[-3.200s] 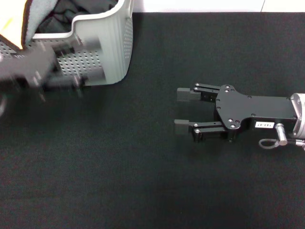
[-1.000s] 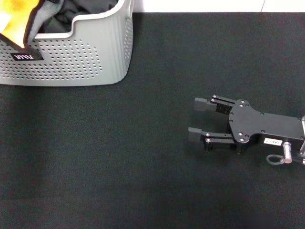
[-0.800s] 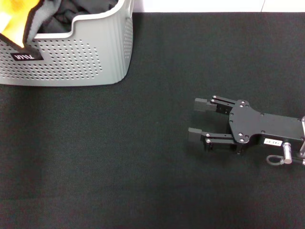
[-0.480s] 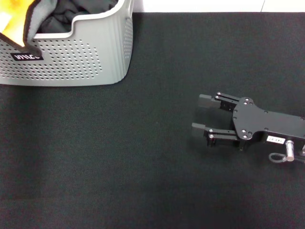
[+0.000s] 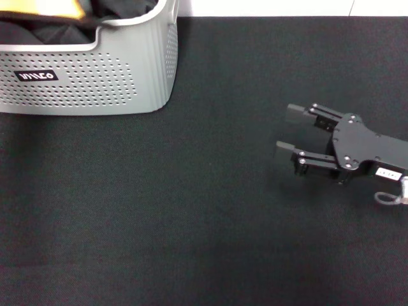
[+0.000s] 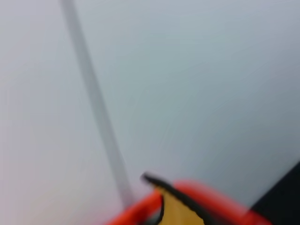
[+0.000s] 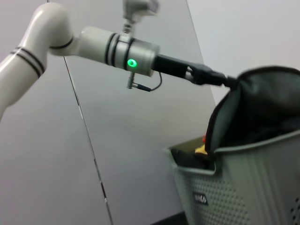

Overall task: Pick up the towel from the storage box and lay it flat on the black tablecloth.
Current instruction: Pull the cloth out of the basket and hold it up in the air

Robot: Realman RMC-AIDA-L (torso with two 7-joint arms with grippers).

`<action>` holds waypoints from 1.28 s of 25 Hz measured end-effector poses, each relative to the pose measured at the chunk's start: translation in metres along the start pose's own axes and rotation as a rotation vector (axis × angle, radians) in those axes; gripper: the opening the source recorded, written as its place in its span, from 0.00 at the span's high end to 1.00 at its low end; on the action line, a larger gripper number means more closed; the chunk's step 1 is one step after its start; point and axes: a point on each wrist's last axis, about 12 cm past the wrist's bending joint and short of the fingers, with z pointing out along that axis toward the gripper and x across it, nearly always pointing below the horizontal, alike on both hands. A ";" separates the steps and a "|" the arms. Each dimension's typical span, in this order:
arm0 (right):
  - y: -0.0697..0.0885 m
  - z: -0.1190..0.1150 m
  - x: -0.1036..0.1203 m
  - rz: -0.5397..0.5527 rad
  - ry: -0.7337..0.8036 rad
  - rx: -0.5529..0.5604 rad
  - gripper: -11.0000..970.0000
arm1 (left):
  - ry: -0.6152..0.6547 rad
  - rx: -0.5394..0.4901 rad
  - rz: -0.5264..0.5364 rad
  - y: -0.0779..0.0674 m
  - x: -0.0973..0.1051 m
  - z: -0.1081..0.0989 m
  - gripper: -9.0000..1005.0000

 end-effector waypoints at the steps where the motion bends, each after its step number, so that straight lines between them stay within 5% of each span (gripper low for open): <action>1: 0.000 -0.001 -0.001 -0.008 -0.008 -0.003 0.15 | -0.048 0.027 0.019 -0.006 -0.005 -0.009 0.97; 10: -0.002 -0.018 -0.030 -0.140 -0.063 -0.057 0.15 | -0.298 0.306 0.189 -0.049 -0.026 -0.069 0.97; 21: 0.016 -0.064 -0.083 -0.310 -0.210 0.001 0.15 | -0.471 0.561 0.214 -0.062 -0.031 -0.117 0.97; 25: 0.013 -0.065 -0.092 -0.248 -0.234 -0.016 0.15 | -0.438 0.615 0.257 -0.070 -0.027 -0.116 0.97; 32: 0.001 -0.047 -0.085 -0.097 -0.220 -0.066 0.15 | -0.272 0.684 0.337 -0.094 0.018 -0.074 0.97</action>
